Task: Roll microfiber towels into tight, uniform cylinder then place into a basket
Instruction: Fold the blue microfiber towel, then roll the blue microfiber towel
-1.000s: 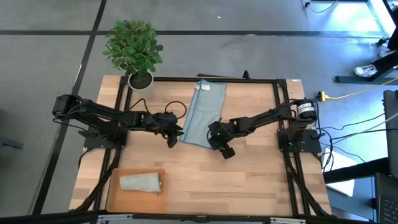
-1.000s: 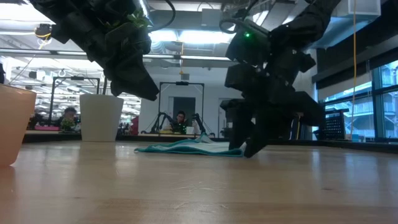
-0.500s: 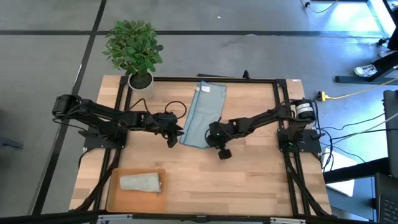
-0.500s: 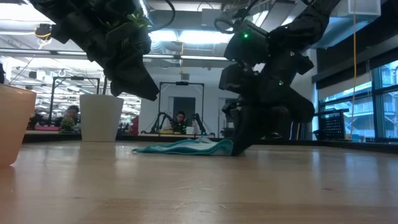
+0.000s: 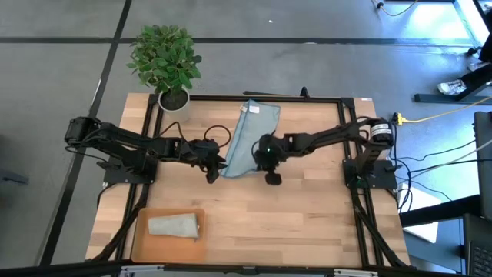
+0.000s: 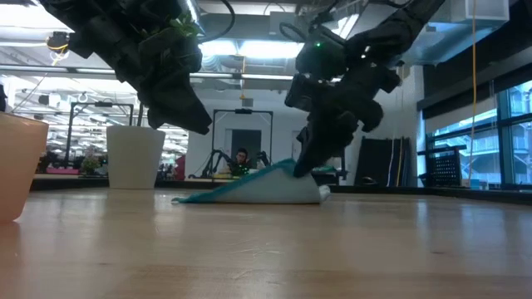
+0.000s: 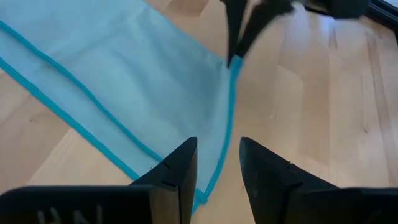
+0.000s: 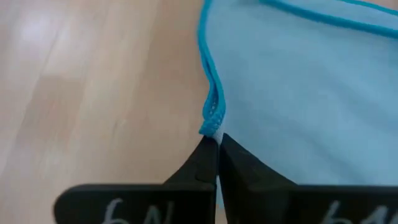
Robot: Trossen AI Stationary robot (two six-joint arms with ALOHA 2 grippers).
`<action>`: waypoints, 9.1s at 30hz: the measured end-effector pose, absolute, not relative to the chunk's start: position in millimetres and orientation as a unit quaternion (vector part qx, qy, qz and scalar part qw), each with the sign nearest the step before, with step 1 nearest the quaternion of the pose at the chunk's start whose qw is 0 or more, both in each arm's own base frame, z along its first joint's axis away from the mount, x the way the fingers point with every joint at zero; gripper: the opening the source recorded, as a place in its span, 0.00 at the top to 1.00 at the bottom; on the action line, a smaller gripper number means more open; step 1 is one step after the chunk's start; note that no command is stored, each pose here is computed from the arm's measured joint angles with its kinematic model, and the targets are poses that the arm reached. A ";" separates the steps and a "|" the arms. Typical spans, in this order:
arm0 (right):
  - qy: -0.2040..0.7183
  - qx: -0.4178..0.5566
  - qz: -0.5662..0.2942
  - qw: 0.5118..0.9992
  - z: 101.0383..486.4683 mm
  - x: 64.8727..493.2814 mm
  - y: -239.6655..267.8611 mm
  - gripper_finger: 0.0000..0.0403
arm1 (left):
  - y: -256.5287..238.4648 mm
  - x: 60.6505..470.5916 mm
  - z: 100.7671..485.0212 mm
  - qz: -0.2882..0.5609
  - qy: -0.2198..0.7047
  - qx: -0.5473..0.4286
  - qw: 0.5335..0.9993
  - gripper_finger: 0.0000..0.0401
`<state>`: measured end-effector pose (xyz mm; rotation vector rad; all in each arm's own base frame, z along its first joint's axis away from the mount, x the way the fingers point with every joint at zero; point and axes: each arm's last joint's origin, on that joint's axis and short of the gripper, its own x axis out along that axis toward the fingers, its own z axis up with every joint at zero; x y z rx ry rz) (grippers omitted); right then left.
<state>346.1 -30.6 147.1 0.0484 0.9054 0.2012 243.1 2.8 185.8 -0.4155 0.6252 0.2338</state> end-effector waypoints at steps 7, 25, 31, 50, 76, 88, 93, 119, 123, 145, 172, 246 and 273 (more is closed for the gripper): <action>0.410 0.083 0.027 0.908 162.1 338.0 -76.8 0.99 | 2.8 243.1 185.8 0.110 0.306 -0.192 0.926 0.72; 0.329 0.078 -0.177 0.924 177.2 290.0 -207.8 0.99 | 2.9 243.3 186.0 0.111 0.305 -0.191 0.927 0.72; 0.332 0.087 -0.226 0.912 176.7 272.4 -229.8 0.99 | 3.1 243.3 186.0 0.113 0.304 -0.190 0.927 0.72; 0.337 0.121 -0.283 0.890 174.9 264.7 -236.7 0.78 | 3.8 243.2 186.0 0.121 0.302 -0.191 0.926 0.72; 0.429 0.123 -0.102 0.889 131.7 320.0 -178.0 0.62 | 47.1 238.4 186.3 0.236 0.277 -0.197 0.910 0.72; 0.527 0.092 0.009 0.845 114.0 328.5 -123.8 0.62 | 46.9 238.5 186.3 0.235 0.278 -0.197 0.911 0.72; 0.535 0.090 0.090 0.835 112.9 336.0 -87.9 0.62 | 44.9 239.0 186.1 0.210 0.285 -0.195 0.915 0.72; 0.561 -0.041 0.168 0.810 164.3 350.9 5.3 0.62 | 3.5 243.3 185.6 0.048 0.320 -0.134 0.937 0.72; 0.576 -0.055 0.186 0.794 155.7 344.5 21.8 0.62 | -14.6 243.0 182.0 0.000 0.338 -0.088 0.937 0.72; 0.576 -0.080 0.174 0.795 203.8 317.1 36.3 0.62 | -54.1 286.1 243.5 0.054 0.329 0.010 0.943 0.72; 0.559 -0.095 0.174 0.805 179.0 309.2 51.8 0.62 | -98.8 328.8 163.9 0.043 0.452 -0.013 0.891 0.76; 0.481 -0.153 0.135 0.853 132.1 302.4 47.4 0.57 | -92.6 335.1 119.0 0.029 0.517 0.038 0.854 1.00; 0.509 -0.075 0.128 0.848 114.0 306.2 46.5 0.97 | -93.7 333.6 123.9 0.007 0.519 0.018 0.855 1.00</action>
